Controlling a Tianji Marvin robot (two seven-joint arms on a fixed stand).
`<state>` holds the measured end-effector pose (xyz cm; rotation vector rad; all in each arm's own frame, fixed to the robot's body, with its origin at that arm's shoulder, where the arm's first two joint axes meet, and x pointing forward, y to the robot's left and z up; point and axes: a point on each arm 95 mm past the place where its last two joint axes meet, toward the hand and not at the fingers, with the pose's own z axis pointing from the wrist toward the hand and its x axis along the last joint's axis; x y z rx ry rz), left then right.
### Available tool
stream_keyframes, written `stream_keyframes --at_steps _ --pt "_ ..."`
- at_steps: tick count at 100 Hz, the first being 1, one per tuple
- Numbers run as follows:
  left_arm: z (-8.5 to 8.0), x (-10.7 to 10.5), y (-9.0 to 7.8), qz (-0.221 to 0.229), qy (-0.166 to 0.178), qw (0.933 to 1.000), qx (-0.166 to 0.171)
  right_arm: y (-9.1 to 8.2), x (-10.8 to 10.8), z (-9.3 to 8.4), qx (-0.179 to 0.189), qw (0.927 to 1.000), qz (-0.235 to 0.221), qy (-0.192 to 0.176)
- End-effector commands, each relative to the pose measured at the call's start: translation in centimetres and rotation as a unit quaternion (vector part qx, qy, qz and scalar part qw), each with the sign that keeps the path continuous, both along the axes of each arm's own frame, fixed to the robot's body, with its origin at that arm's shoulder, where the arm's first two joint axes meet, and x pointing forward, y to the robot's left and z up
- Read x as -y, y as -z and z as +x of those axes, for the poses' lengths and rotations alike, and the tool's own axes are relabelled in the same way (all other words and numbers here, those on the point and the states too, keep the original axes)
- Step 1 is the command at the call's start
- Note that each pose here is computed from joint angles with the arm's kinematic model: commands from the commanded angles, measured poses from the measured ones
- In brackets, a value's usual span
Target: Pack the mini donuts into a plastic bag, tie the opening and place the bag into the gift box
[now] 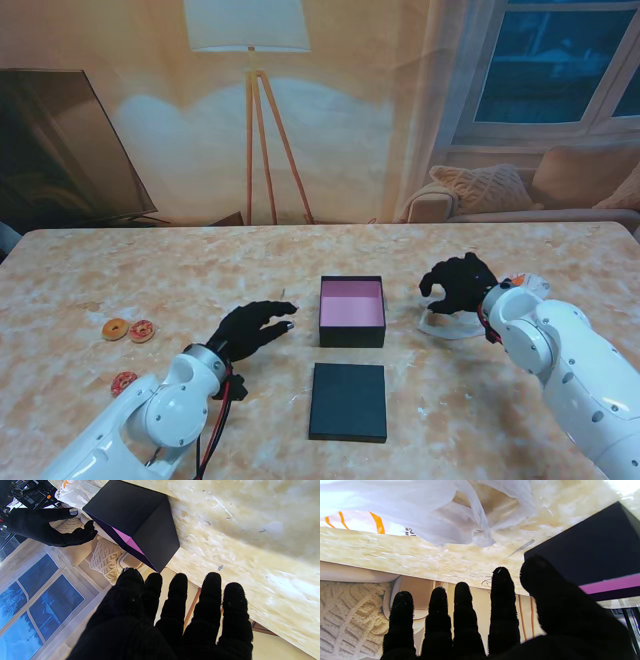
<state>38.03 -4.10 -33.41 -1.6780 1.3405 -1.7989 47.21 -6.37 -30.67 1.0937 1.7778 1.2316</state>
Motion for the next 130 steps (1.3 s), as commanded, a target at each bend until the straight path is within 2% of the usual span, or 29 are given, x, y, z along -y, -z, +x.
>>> stream_keyframes --at_steps 1,40,93,130 --pt "-0.1 0.3 0.0 0.000 0.005 1.0000 -0.006 0.7 0.2 -0.2 -0.015 0.9998 -0.009 0.007" --pt "0.0 0.3 0.1 0.001 0.005 1.0000 -0.008 1.6 1.7 -0.4 -0.038 0.9965 -0.068 0.032" --pt "0.0 0.3 0.1 0.003 0.006 0.9999 -0.008 2.2 2.0 -0.3 -0.083 0.9920 -0.083 0.044" --pt "0.0 0.3 0.1 0.003 0.006 0.9999 -0.007 2.9 1.4 0.4 -0.088 0.9893 -0.109 0.042"
